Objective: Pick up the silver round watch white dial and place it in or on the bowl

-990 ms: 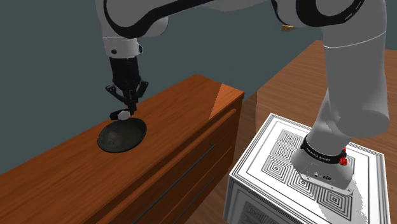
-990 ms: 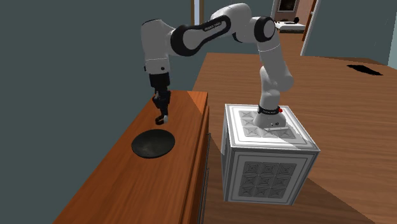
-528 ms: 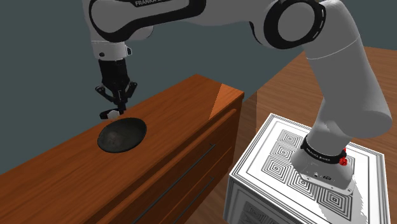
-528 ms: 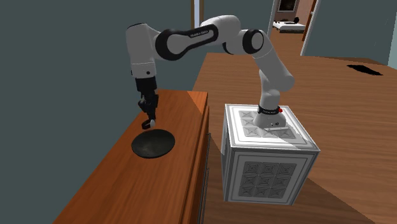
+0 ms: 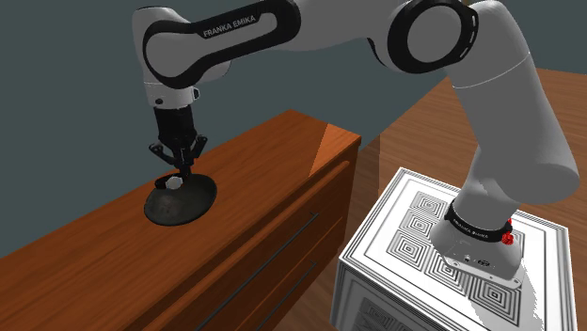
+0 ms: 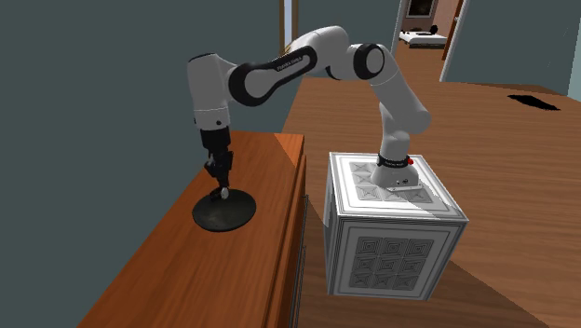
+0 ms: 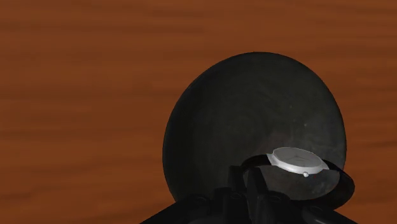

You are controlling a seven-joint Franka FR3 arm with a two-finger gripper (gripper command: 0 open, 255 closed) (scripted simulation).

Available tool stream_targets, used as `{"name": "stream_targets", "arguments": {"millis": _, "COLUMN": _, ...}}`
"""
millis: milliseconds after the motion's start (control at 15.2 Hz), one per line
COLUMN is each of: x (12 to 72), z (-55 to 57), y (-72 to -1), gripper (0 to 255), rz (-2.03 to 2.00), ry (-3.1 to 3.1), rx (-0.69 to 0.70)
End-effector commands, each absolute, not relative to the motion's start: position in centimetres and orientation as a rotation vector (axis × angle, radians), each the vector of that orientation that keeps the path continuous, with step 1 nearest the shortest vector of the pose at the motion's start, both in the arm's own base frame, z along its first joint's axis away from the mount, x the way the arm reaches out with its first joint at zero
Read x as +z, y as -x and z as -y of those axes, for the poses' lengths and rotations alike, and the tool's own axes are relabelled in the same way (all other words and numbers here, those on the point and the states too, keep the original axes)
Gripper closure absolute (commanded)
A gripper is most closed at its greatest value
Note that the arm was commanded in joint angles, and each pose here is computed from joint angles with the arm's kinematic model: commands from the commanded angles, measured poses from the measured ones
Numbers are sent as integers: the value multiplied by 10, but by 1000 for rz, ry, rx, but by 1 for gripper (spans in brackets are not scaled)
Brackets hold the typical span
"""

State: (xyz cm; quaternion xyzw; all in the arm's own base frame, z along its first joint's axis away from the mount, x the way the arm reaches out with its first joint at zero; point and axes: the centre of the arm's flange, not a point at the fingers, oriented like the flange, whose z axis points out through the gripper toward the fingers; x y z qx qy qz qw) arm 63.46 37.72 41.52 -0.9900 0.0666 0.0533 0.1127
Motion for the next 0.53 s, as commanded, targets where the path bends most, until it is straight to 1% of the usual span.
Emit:
{"name": "stream_targets", "arguments": {"millis": 0, "x": 404, "z": -377, "y": -634, "gripper": 255, "rz": -195, "ry": 2905, "rx": 156}}
{"name": "stream_targets", "arguments": {"millis": 198, "x": 388, "z": -377, "y": -634, "gripper": 255, "rz": -195, "ry": 2905, "rx": 156}}
{"name": "stream_targets", "arguments": {"millis": 462, "x": 388, "z": -377, "y": -634, "gripper": 255, "rz": -195, "ry": 2905, "rx": 156}}
